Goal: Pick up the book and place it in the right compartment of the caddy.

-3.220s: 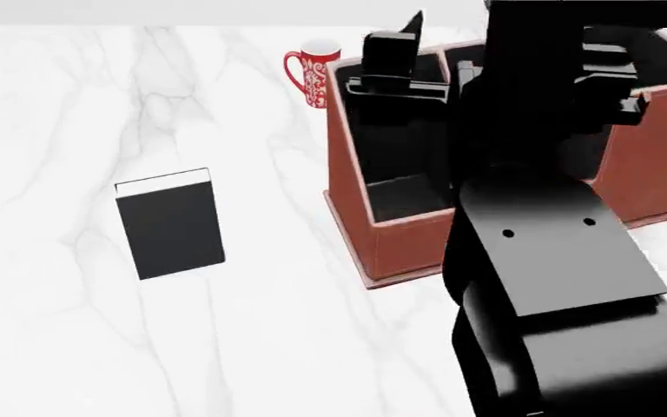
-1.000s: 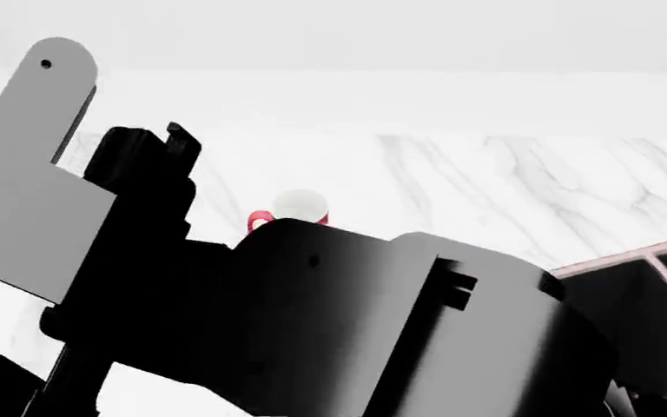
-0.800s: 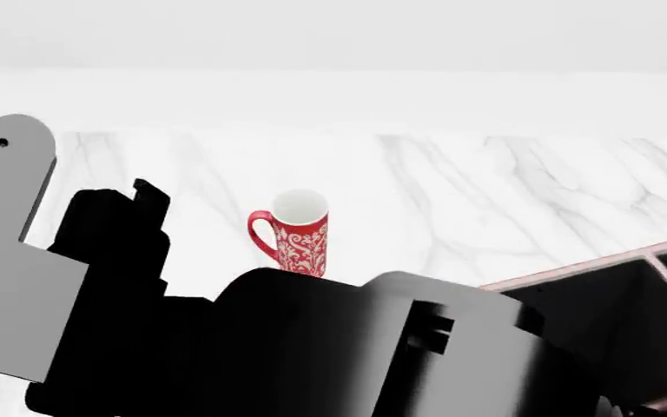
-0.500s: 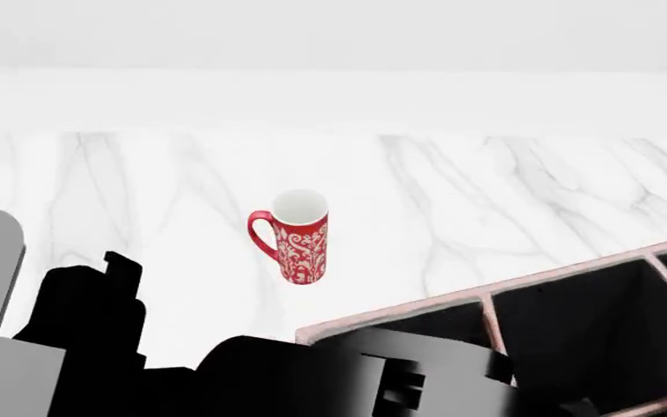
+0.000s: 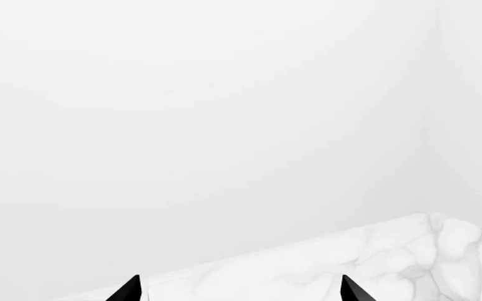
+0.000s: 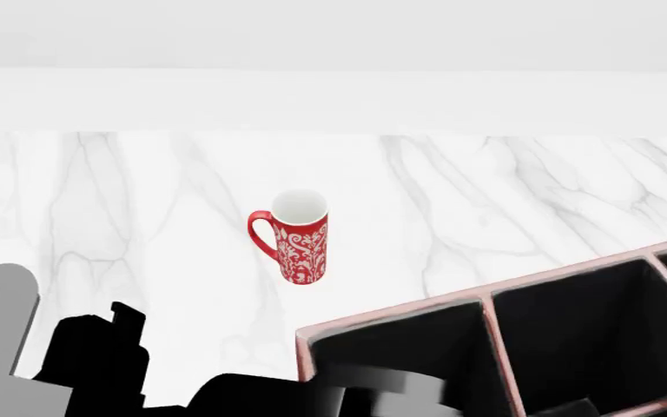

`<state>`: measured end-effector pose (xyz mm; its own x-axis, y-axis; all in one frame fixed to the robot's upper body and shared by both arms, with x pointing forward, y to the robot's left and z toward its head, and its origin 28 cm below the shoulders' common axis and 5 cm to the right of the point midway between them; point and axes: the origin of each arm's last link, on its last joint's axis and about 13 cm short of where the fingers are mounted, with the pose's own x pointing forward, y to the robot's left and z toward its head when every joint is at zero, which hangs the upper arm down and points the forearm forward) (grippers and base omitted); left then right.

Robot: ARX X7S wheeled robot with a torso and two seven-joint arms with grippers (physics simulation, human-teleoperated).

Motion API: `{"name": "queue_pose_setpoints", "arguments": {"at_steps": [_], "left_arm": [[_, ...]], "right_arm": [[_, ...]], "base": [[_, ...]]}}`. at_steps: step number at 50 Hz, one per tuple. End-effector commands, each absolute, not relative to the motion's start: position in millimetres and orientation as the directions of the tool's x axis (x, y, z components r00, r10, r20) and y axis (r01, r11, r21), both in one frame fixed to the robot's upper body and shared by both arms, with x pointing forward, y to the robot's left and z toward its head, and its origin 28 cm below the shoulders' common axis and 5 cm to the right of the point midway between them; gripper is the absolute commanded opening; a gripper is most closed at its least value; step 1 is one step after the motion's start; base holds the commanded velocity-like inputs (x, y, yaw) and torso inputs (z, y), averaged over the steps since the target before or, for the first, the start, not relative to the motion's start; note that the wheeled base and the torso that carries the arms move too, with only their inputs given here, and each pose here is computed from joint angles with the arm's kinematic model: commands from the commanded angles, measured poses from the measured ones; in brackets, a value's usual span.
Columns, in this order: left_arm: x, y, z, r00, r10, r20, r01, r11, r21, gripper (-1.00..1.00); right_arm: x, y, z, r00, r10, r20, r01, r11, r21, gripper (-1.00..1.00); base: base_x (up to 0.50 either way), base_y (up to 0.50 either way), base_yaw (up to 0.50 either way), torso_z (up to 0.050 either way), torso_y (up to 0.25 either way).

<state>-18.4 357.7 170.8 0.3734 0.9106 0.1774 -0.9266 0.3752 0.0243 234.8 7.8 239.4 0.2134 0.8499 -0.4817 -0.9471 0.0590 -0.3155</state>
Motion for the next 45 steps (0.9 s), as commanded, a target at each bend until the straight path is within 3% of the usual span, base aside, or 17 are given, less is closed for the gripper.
{"name": "queue_pose_setpoints", "arguments": {"at_steps": [1,16,45], "left_arm": [[-16.6,357.2,170.1,0.378,0.909,0.176,-0.925,0.380,0.026,1.00],[-15.5,357.2,168.8,0.382,0.908,0.173,-0.923,0.383,0.027,1.00],[-15.0,356.8,165.6,0.388,0.906,0.169,-0.921,0.389,0.034,1.00]], "right_arm": [[239.8,14.3,223.1,0.206,0.832,-0.515,-0.962,0.075,-0.263,1.00],[251.6,24.7,196.2,0.216,0.813,-0.541,-0.963,0.085,-0.257,1.00],[250.3,33.0,164.9,0.128,0.784,-0.607,-0.986,0.032,-0.166,1.00]], "base": [[0.00,0.00,0.00,0.000,0.000],[0.00,0.00,0.00,0.000,0.000],[0.00,0.00,0.00,0.000,0.000]]}}
